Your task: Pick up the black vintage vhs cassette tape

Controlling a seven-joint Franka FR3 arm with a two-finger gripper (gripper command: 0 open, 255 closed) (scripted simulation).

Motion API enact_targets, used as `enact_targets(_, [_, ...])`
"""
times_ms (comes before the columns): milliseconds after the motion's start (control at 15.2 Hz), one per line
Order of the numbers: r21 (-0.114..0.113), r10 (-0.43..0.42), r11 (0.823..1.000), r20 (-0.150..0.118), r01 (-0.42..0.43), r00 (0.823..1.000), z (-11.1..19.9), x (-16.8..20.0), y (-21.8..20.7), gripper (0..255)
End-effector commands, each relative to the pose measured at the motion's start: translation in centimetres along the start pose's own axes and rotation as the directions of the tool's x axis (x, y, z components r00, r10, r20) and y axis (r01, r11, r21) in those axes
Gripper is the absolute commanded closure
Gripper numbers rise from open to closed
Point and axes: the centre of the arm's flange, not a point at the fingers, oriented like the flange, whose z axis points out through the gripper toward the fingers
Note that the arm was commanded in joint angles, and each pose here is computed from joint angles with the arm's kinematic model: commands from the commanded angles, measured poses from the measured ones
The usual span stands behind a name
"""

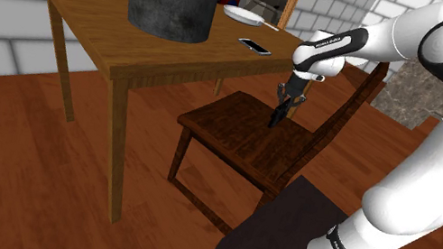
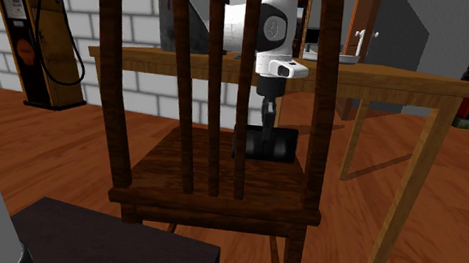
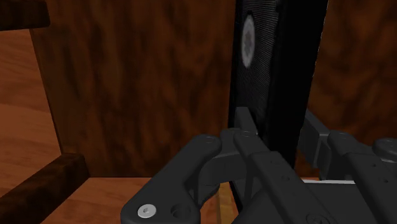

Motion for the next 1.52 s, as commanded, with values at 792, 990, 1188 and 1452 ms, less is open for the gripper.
enact_targets(792, [-0.021,0.004,1.0,0.016,-0.004,1.0,-1.4,0.0,0.6,255])
enact_targets(990, [-0.021,0.004,1.0,0.016,-0.004,1.0,-3.0,0.0,0.5,255])
enact_targets(1188, [-0.021,0.004,1.0,0.016,-0.004,1.0,-4.6,0.0,0.5,255])
enact_targets(1452, [-0.021,0.004,1.0,0.016,-0.004,1.0,-6.7,0.1,0.5,255])
